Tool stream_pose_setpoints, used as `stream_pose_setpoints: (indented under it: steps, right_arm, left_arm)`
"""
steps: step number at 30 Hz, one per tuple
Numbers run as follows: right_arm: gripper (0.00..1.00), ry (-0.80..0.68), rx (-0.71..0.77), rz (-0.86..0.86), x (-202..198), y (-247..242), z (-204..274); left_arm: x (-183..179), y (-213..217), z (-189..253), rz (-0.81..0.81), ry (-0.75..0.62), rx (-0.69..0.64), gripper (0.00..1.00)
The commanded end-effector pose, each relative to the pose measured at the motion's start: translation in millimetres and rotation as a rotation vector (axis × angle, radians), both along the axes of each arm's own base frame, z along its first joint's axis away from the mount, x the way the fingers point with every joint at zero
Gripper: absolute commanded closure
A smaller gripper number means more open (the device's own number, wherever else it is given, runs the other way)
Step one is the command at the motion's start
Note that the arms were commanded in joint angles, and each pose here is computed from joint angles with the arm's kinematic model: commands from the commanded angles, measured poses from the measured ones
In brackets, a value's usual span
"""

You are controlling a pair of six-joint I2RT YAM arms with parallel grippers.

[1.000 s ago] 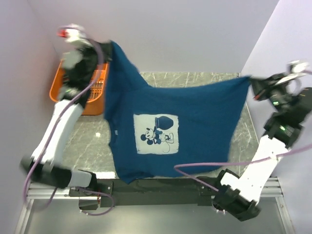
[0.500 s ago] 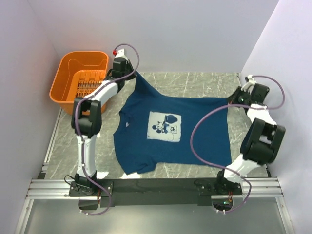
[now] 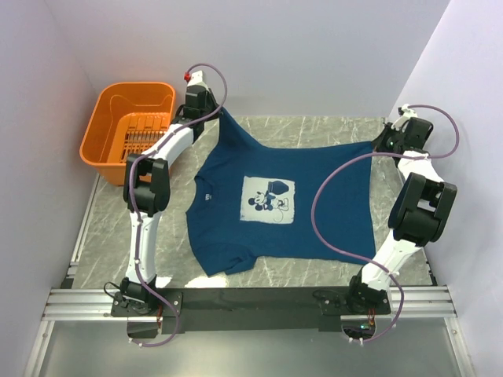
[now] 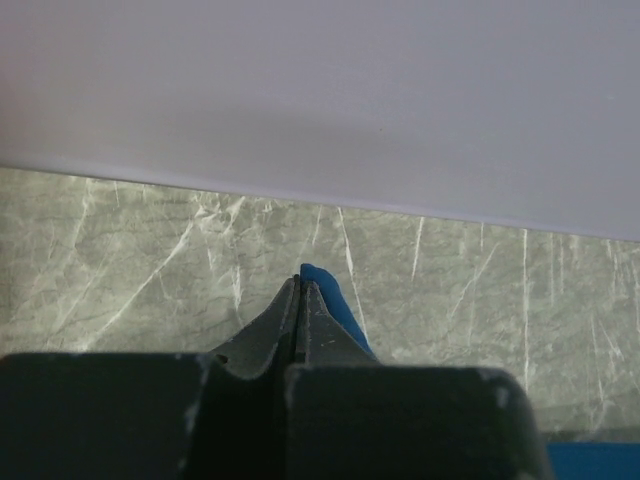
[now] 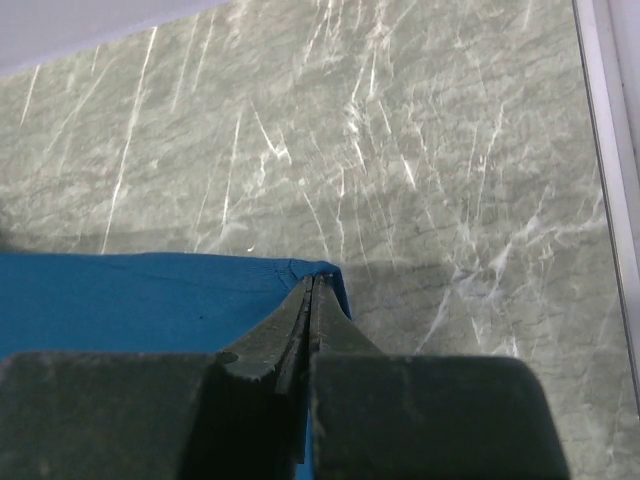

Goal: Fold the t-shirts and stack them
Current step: Flatten the tshirt out, then fold the tshirt

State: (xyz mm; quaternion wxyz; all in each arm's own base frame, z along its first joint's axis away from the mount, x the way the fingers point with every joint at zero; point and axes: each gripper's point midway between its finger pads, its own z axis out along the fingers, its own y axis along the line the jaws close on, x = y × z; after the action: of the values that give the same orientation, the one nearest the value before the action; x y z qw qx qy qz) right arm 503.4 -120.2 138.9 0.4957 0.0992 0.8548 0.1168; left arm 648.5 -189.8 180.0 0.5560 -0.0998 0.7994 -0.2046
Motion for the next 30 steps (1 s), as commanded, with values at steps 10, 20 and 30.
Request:
stream_pose_setpoints:
  steps: [10,20,30]
  right_arm:
    - [1.00,-0.030,-0.012,0.022,10.6,0.0,14.3]
    - [1.00,-0.020,0.014,0.103,-2.1,13.7,10.8]
    - [1.00,-0.024,0.023,0.148,-16.2,17.3,11.2]
  left_arm:
    - [7.4,-3.9,25.4,-0.055,-0.086,0.018,1.00]
    - [-18.8,-8.2,34.5,-0.162,-0.112,0.052,1.00]
    - [-52.1,-0.1,37.7,-0.212,-0.124,0.087,1.00]
